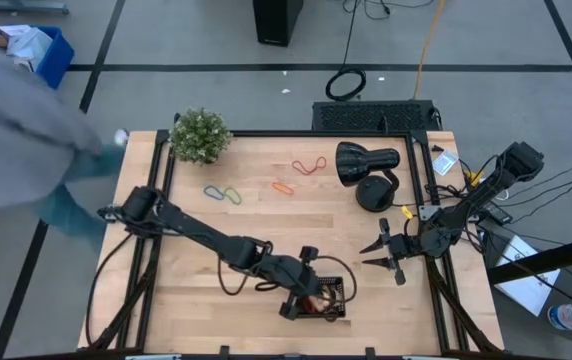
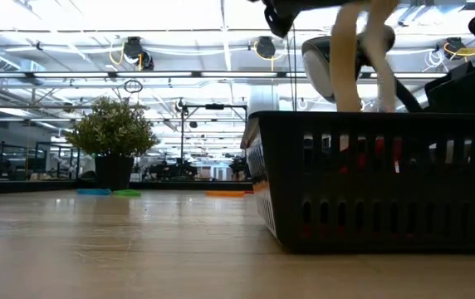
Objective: Pick and place rubber bands into bin
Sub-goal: Put the brown rubber band into the black bin
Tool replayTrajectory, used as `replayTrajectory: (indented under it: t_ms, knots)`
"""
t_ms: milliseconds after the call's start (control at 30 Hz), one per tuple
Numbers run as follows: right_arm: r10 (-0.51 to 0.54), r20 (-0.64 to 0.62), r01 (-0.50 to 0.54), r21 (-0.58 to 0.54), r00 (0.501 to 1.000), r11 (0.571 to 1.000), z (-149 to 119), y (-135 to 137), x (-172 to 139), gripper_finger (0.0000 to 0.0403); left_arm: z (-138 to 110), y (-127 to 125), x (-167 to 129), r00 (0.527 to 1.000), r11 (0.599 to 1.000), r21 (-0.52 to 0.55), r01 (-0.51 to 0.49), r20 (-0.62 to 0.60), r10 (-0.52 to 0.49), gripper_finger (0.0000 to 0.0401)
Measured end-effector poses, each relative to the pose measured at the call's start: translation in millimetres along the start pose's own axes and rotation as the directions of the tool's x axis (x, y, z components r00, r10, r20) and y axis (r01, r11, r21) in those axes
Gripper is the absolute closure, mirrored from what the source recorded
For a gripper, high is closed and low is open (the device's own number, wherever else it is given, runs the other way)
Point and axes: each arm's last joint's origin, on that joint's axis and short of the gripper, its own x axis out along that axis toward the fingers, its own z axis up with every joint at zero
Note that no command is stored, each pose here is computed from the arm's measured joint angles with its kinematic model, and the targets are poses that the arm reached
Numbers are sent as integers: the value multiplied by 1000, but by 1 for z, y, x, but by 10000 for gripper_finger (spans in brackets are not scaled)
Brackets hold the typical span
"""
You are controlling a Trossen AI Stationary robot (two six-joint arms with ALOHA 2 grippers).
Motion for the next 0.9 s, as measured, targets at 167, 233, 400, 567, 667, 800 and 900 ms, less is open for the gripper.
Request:
replayTrajectory:
  t_ms: [167,233,400,567,667,800,900]
  knots:
    - [0,0,0,0,1000,1000,0,0,0,286,-19,4,19,998,1000,-19,5,-56,-6,394]
    - [0,1,0,1,1000,1000,0,0,0,286,-28,6,26,997,1000,-23,6,-76,-8,390]
    - [-1,-2,1,-1,1000,1000,0,0,0,286,-45,10,41,992,997,-59,39,-114,-45,396]
    - [-1,-4,1,-2,1000,1000,0,0,0,286,-53,11,47,987,991,-106,76,-131,-90,381]
    - [-1,-5,1,-3,1000,1000,-1,0,0,287,-53,11,47,987,988,-135,75,-130,-92,381]
    - [-1,-6,1,-3,1000,1000,-1,0,0,287,-53,10,47,987,987,-147,65,-133,-85,390]
    - [-1,-6,1,-3,1000,1000,-1,0,0,286,-53,10,47,988,983,-177,48,-135,-73,392]
